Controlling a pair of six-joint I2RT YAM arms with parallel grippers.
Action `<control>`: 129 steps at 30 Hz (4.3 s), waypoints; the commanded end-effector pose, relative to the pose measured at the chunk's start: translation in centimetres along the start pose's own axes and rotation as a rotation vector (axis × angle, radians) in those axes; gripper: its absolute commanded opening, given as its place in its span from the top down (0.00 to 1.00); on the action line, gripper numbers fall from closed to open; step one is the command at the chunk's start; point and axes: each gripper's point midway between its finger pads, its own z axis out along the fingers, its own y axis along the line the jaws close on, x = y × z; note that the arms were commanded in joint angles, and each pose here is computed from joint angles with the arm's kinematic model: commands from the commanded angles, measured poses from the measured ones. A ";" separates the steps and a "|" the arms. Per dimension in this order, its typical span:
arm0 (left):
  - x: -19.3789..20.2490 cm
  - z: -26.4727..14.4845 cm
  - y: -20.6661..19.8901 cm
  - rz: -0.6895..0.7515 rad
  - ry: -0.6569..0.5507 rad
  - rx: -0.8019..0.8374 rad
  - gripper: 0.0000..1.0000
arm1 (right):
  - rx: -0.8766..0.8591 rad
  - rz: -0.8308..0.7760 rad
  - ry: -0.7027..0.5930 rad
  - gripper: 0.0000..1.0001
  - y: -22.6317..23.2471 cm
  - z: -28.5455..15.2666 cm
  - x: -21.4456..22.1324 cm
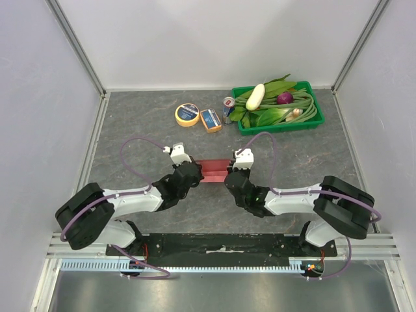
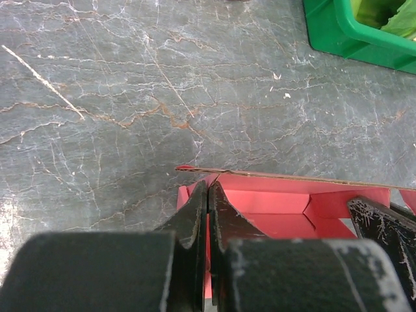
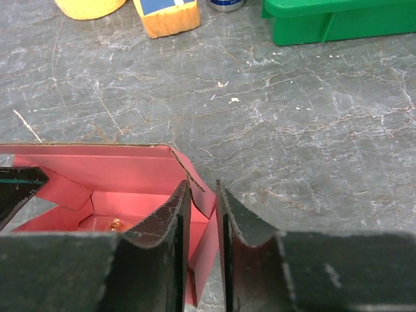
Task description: Fold the paper box
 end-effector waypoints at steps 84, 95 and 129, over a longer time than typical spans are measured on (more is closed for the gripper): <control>0.9 -2.8 0.5 0.233 -0.132 -0.171 0.98 | 0.014 1.238 0.778 0.74 7.3 -0.2 -3.9; 1.7 -5.8 -1.8 0.227 -0.043 0.127 0.46 | 0.000 1.289 0.805 1.00 6.4 -1.5 -0.6; 9.0 -2.1 -4.5 0.244 0.464 0.237 0.78 | -0.438 0.485 0.662 0.42 0.2 -8.5 4.9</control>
